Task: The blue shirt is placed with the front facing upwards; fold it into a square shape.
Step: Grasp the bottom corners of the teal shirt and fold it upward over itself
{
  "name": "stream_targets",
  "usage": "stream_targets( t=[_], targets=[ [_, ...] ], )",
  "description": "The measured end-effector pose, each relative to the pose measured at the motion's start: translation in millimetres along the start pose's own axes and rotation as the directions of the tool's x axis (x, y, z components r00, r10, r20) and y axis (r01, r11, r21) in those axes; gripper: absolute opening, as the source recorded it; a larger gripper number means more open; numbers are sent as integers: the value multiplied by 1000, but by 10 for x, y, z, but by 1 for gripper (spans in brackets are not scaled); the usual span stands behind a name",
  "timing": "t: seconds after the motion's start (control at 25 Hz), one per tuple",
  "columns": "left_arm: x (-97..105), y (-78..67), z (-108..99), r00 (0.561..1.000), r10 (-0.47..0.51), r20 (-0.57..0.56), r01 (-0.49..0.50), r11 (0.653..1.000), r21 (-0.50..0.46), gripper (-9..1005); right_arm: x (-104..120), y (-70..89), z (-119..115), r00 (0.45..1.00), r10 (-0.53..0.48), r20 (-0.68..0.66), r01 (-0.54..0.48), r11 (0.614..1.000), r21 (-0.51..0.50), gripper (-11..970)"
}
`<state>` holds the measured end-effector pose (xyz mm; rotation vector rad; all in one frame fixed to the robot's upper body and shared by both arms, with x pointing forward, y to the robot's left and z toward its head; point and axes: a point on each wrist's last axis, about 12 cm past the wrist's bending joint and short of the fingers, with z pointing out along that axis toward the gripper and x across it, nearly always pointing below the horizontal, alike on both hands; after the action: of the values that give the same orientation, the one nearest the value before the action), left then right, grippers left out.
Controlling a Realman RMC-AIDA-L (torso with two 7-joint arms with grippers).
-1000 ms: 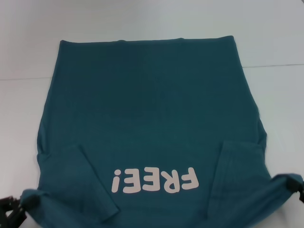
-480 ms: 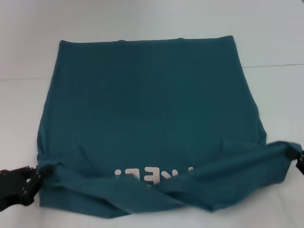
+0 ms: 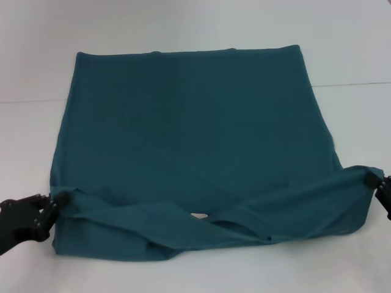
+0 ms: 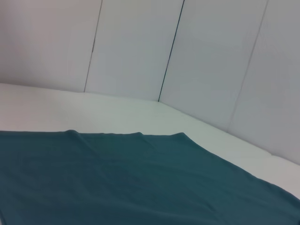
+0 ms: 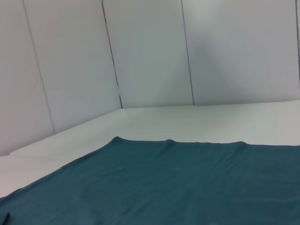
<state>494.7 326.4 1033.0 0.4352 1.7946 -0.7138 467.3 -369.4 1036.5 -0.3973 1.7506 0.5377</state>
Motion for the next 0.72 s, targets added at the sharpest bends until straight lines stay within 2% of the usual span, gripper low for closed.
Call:
stream_targets(
  t=[0.24, 0.36, 0.48, 0.72],
  targets=[
    [-36, 1, 73, 1000, 17, 23, -17, 1000, -3, 49, -55, -20, 65, 1000, -13, 14, 13, 1000, -4, 35],
    [-25, 9, -8, 997, 20, 78, -16, 999, -40, 49, -67, -17, 16, 998, -25, 53, 25, 1000, 14, 35],
    [47, 21, -153, 988, 20, 155, -1, 992, -126, 49, -30, 13, -23, 995, -34, 93, 31, 999, 38, 35],
    [72, 19, -184, 985, 16, 169, 8, 989, -145, 49, -6, 45, 9, 994, -37, 101, 33, 999, 36, 34]
  ],
)
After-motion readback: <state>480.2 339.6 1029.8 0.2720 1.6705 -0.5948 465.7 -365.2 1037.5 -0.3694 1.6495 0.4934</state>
